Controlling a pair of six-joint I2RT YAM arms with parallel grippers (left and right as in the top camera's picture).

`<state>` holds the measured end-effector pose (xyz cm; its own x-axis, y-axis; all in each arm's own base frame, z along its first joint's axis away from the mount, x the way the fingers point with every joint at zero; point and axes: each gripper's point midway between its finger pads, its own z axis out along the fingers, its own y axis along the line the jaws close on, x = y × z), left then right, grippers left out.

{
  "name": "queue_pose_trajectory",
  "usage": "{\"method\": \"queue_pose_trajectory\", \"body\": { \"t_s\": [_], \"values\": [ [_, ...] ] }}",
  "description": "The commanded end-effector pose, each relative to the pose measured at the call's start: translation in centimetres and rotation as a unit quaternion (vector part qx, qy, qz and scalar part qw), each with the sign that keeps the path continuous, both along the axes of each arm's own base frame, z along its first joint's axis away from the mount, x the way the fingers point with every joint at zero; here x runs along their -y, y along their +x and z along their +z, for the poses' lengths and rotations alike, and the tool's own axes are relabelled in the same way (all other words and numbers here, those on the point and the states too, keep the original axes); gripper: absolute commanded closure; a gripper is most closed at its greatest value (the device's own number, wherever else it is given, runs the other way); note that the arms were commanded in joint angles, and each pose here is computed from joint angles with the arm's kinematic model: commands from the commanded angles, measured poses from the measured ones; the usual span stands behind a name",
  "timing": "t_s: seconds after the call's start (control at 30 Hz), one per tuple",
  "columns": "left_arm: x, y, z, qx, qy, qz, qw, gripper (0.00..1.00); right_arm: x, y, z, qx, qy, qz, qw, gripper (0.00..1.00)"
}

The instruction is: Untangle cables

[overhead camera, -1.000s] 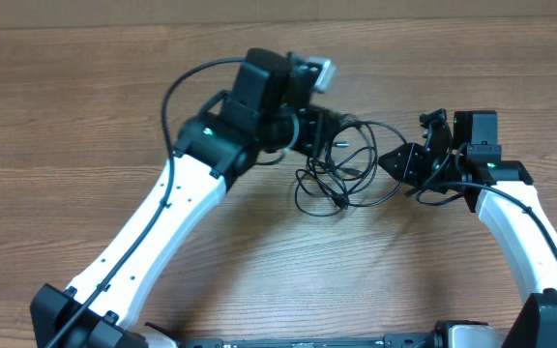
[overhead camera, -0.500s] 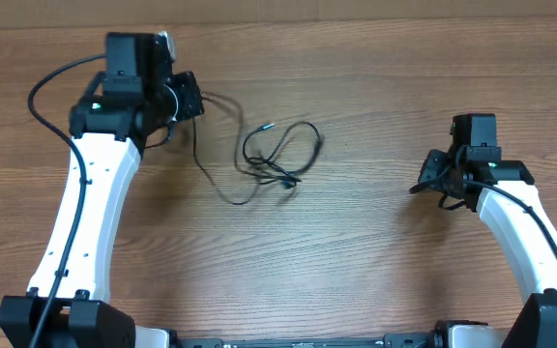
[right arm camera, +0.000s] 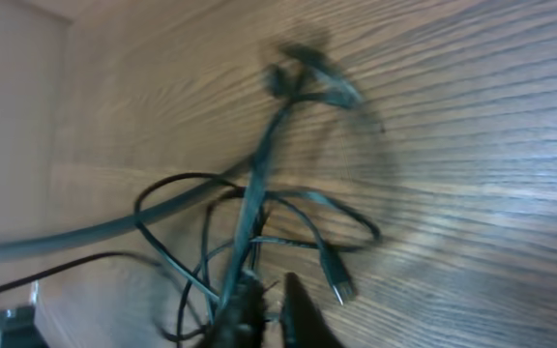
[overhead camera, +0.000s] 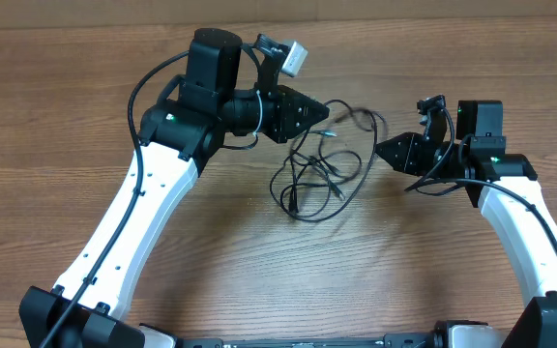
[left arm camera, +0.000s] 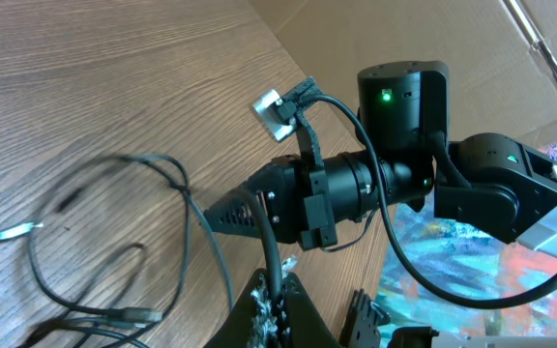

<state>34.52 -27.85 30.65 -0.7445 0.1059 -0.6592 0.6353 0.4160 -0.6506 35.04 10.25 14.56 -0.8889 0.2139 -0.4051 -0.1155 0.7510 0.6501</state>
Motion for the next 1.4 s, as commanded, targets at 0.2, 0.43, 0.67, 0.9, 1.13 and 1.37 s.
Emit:
{"method": "queue_pose_trajectory", "body": {
  "t_s": [0.2,0.43,0.67,0.9,1.13,1.37],
  "values": [
    [0.0,-0.6,1.9,0.024,-0.012,-0.009,1.0,0.96,-0.5,0.7,1.3,0.027,0.008,0.012,1.0,0.96],
    [-0.6,0.1,1.3,0.023,0.003,0.014,1.0,0.96,-0.5,0.3,1.0,0.015,0.009,0.013,1.0,0.22],
    [-9.6,5.5,-4.4,-0.011,0.178,0.248,0.952,0.96,0.2,-1.1,-1.7,-0.034,-0.024,-0.004,0.999,0.0],
    [-18.8,9.1,-3.6,-0.007,0.2,0.387,0.9,0.96,-1.8,-2.2,-4.1,-0.057,-0.09,0.025,0.994,0.04],
    [-17.2,7.1,-4.2,-0.085,0.146,0.339,0.925,0.21,-4.0,-2.0,-5.1,-0.012,-0.199,0.043,0.979,0.11],
    [-9.5,1.4,-9.2,-0.165,0.212,0.223,0.937,0.47,-5.2,-2.1,-6.2,-0.003,-0.236,0.053,0.97,0.37]
  ]
}}
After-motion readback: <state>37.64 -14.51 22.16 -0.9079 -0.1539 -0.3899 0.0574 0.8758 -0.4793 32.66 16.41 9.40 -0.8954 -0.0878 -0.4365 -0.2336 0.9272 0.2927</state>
